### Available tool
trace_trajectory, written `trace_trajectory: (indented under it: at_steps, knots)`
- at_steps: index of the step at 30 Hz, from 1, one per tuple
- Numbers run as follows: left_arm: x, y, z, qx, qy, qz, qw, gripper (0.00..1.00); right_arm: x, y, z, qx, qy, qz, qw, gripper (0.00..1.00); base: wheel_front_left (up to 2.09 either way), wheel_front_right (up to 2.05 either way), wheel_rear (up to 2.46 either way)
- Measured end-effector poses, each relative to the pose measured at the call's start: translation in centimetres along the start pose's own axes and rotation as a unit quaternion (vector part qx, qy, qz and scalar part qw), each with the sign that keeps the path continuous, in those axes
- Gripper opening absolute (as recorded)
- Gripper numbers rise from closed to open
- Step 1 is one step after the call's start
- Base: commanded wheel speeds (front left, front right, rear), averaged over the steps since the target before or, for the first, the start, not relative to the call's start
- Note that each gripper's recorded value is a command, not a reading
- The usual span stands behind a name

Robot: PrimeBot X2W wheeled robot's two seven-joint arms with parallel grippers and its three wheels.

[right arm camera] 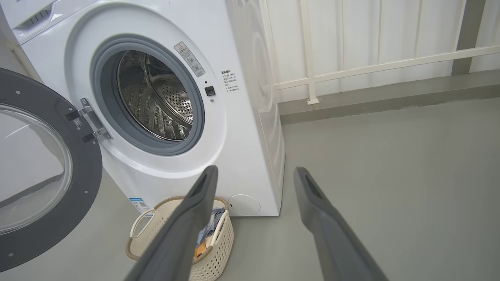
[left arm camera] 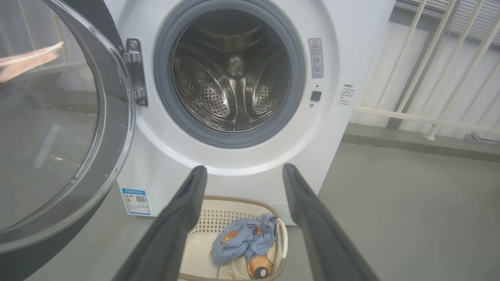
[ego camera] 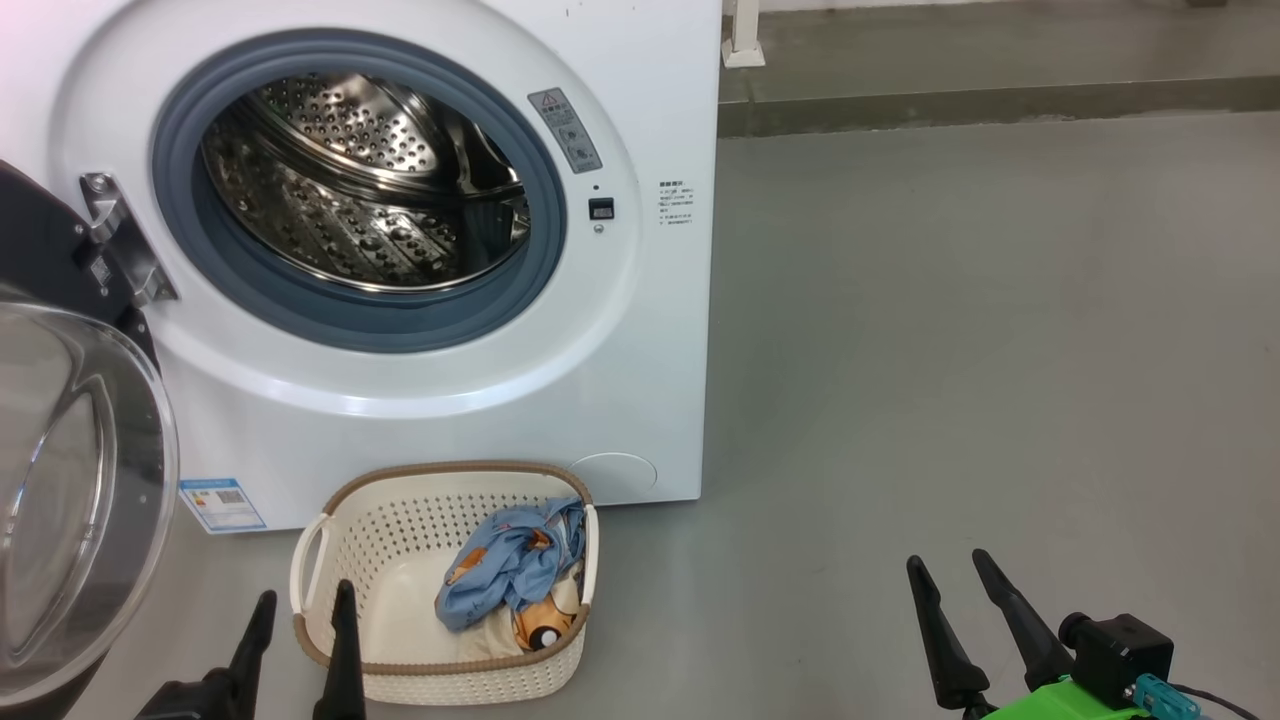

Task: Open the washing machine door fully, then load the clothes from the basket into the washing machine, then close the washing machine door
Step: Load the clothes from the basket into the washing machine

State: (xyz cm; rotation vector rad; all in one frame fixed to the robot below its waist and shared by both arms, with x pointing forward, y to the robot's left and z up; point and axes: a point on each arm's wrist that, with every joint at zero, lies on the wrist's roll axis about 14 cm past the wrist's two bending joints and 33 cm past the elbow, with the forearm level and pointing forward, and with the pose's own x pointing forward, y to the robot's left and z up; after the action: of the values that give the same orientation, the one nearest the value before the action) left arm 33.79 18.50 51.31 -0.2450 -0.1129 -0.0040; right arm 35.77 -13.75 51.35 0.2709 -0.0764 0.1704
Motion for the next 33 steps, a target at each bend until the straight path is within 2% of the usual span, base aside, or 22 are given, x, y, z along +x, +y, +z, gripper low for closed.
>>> trace_trajectory:
  at_steps: [21,27,33]
  knots:
    - [-0.26,0.21,-0.69,-0.007,0.011,0.005,1.000,1.00,0.43,0.43,-0.63,0.001,0.009,0.008,1.000,1.00,0.04,-0.06,0.03]
    - [-0.27,0.37,-0.66,-0.012,0.010,0.006,1.000,1.00,0.44,0.50,-0.77,0.002,0.010,0.008,1.000,1.00,0.80,-1.08,0.28]
    - [-0.19,0.58,-0.41,-0.007,0.006,0.008,1.000,1.00,0.37,0.49,-0.90,0.005,0.012,0.008,1.000,1.00,1.70,-2.01,0.31]
